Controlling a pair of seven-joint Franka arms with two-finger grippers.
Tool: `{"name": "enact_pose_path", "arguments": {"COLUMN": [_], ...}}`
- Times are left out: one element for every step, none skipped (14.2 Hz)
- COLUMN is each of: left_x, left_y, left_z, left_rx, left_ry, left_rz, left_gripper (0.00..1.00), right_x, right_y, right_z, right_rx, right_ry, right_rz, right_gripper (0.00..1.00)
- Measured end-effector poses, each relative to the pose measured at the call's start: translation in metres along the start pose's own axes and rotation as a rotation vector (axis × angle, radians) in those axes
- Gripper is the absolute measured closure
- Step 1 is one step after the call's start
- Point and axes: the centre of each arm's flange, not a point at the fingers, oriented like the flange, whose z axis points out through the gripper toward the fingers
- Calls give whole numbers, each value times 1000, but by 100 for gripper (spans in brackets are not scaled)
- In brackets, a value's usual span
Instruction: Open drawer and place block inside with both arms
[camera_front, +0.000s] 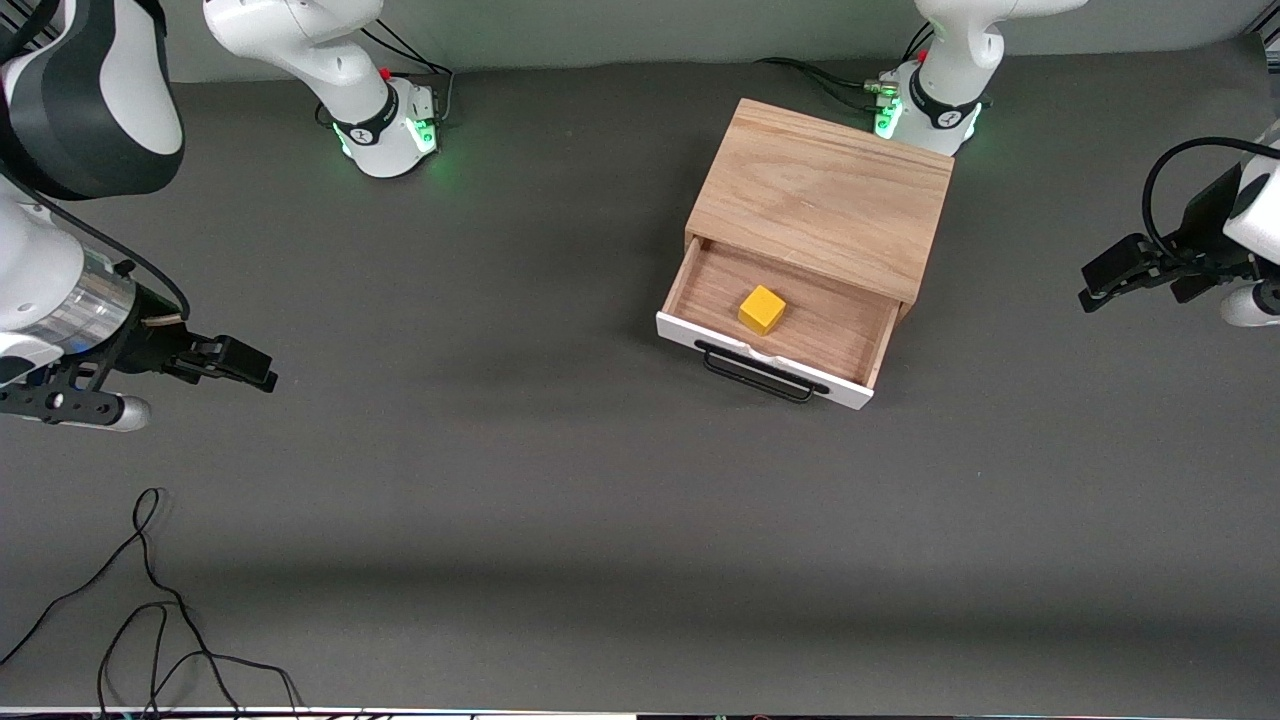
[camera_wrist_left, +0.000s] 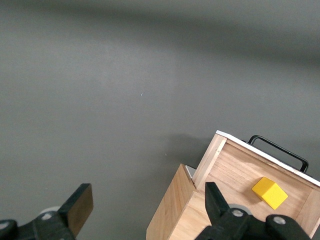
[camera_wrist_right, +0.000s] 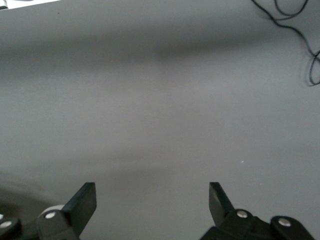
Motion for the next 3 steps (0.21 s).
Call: {"name": "enact_pose_path", "arguments": {"left_x": [0, 0, 0], "left_y": [0, 0, 0], "left_z": [0, 0, 0], "left_rx": [0, 0, 0], "left_ry": [0, 0, 0], "left_rz": [4, 9, 18], "left_gripper": [0, 0, 0], "right_x": [0, 0, 0], "right_y": [0, 0, 0], "right_z": [1, 2, 2], "right_rx": [-7, -6, -3], "right_ry": [-1, -2, -4], "right_rz": [-6, -12, -14], "right_gripper": [0, 0, 0]}}
